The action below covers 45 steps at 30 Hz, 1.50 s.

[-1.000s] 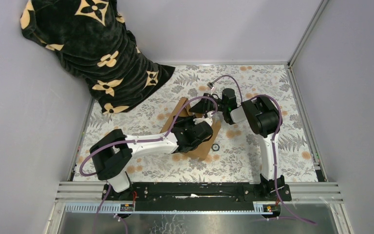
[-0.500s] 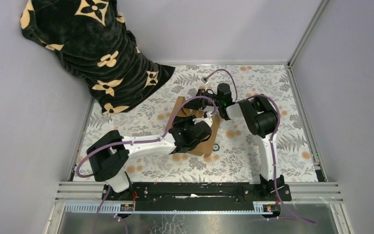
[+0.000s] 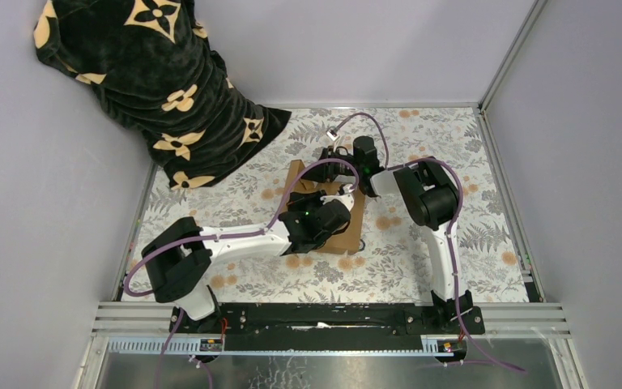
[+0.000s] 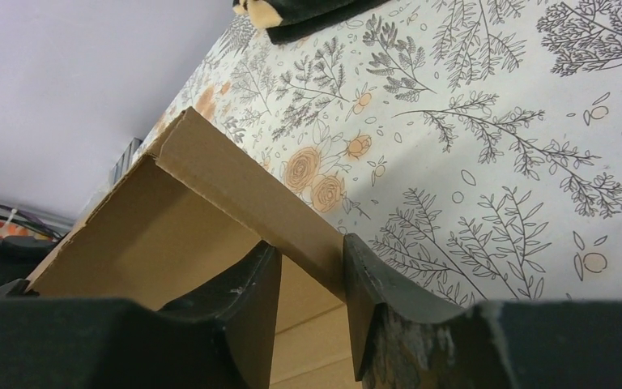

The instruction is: Fold the paper box

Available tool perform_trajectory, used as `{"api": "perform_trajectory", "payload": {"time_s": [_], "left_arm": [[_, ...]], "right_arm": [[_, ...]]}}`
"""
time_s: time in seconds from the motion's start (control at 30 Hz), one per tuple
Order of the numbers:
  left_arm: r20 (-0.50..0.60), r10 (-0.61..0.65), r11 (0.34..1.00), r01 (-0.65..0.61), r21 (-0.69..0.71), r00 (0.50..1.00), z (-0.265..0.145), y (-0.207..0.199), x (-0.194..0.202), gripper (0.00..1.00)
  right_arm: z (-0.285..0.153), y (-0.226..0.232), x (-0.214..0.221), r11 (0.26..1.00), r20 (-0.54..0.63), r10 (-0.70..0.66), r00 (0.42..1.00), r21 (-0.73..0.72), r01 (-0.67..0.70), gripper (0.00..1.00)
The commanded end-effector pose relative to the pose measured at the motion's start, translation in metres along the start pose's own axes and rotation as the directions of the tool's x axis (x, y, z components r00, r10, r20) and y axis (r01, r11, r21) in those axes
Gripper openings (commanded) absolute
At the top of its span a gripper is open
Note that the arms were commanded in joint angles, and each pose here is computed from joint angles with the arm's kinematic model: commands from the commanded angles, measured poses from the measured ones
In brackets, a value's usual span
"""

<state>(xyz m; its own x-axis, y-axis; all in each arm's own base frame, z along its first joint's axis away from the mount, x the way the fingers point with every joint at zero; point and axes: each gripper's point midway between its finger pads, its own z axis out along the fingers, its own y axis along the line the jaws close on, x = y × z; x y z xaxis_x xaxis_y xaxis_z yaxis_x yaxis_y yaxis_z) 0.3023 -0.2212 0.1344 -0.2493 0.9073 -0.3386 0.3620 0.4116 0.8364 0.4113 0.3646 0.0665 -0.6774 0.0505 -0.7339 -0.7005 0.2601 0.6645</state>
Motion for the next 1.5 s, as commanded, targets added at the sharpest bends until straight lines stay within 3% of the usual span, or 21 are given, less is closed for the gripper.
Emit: {"api": "perform_trajectory", "payload": {"time_s": [0.0,0.4,0.7,0.97,1.33,1.47], "left_arm": [[0.051,-0.047,0.999,0.045,0.027,0.998,-0.001,-0.001,-0.008,0.0],[0.043,-0.078,0.997,0.078,0.001,0.996,0.0,0.017,-0.002,0.0],[0.027,-0.207,0.978,0.208,-0.01,0.978,0.006,0.044,0.004,0.02],[0.074,-0.373,0.928,0.374,-0.003,0.925,-0.004,0.062,-0.003,0.07],[0.101,-0.537,0.843,0.533,0.065,0.837,-0.014,0.068,-0.018,0.09],[0.095,-0.583,0.813,0.579,0.068,0.807,-0.008,0.059,-0.019,0.09]], "right_arm": [[0.006,-0.005,0.002,0.997,-0.004,-0.004,1.0,0.074,0.005,0.33],[-0.008,-0.021,-0.014,0.949,-0.001,-0.076,0.997,0.307,0.072,0.26],[-0.021,-0.017,-0.022,0.887,-0.078,-0.127,0.989,0.438,0.149,0.25],[-0.044,-0.001,-0.027,0.832,-0.175,-0.174,0.969,0.501,0.24,0.26],[-0.061,0.0,-0.009,0.658,-0.359,-0.184,0.915,0.646,0.386,0.26],[-0.067,-0.008,-0.01,0.561,-0.414,-0.197,0.889,0.696,0.448,0.26]]}}
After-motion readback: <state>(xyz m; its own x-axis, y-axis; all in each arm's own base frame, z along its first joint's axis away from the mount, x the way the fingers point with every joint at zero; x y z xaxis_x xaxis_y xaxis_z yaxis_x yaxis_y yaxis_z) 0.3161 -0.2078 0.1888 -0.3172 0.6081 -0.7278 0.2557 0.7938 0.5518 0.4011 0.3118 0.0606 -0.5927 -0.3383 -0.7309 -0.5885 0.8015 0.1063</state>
